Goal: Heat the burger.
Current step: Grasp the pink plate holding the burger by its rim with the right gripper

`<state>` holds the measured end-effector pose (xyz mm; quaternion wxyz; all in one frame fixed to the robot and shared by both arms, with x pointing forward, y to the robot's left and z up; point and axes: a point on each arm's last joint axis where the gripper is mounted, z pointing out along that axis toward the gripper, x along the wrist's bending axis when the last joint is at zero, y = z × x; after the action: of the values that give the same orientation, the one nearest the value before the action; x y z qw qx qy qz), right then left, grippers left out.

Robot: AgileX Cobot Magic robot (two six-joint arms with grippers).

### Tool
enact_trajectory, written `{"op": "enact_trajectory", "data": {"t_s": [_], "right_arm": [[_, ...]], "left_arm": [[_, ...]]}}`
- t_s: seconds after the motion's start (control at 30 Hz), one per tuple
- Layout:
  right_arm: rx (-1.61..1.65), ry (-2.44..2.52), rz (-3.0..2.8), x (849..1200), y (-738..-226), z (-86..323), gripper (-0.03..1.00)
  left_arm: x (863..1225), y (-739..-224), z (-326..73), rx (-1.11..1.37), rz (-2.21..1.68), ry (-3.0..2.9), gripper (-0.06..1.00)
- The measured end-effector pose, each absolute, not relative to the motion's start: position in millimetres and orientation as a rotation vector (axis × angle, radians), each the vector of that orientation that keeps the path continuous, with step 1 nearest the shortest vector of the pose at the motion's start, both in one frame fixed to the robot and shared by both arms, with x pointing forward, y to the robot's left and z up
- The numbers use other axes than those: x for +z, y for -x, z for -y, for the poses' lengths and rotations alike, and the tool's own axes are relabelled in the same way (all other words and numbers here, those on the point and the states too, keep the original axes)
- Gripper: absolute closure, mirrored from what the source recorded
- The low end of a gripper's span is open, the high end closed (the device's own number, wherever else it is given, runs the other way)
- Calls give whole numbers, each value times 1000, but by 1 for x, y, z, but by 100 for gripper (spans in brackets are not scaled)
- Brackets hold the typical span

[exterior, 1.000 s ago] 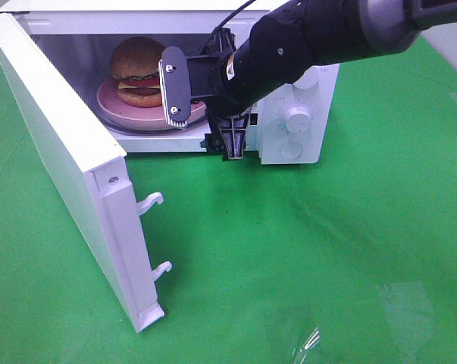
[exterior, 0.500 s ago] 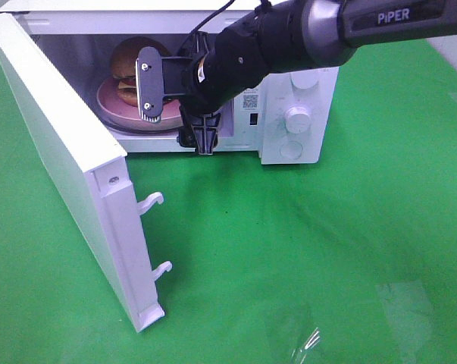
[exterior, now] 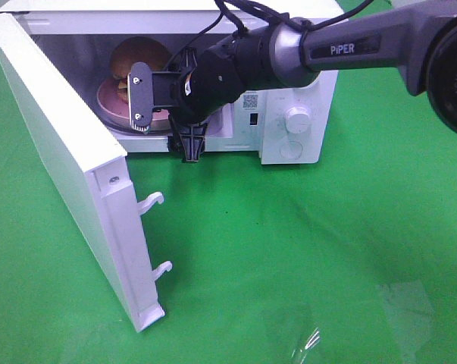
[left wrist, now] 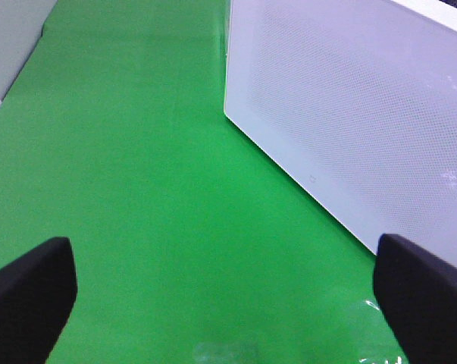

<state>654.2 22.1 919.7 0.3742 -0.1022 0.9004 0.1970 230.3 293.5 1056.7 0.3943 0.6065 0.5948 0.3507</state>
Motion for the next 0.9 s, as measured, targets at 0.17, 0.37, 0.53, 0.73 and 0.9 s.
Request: {"op": "enact_trajectory", "data": {"t_s": [0.17, 0.37, 0.53, 0.73, 0.9], "right_arm": [[520, 242, -2298, 915, -663, -30, 13], [533, 218, -2313, 901, -669, -35, 14], [542, 198, -2331, 889, -672, -37, 15], [547, 185, -2345, 879, -672, -38, 20], [564, 166, -2345, 880, -673, -39, 27]], "left_arm": [[1057, -230, -294, 890, -1509, -1538, -4], [1057, -230, -294, 890, -1509, -1538, -4], [1057, -230, -294, 890, -1509, -1538, -4], [1057, -230, -294, 890, -1509, -1538, -4], [1057, -230, -294, 890, -1509, -1538, -4]]}}
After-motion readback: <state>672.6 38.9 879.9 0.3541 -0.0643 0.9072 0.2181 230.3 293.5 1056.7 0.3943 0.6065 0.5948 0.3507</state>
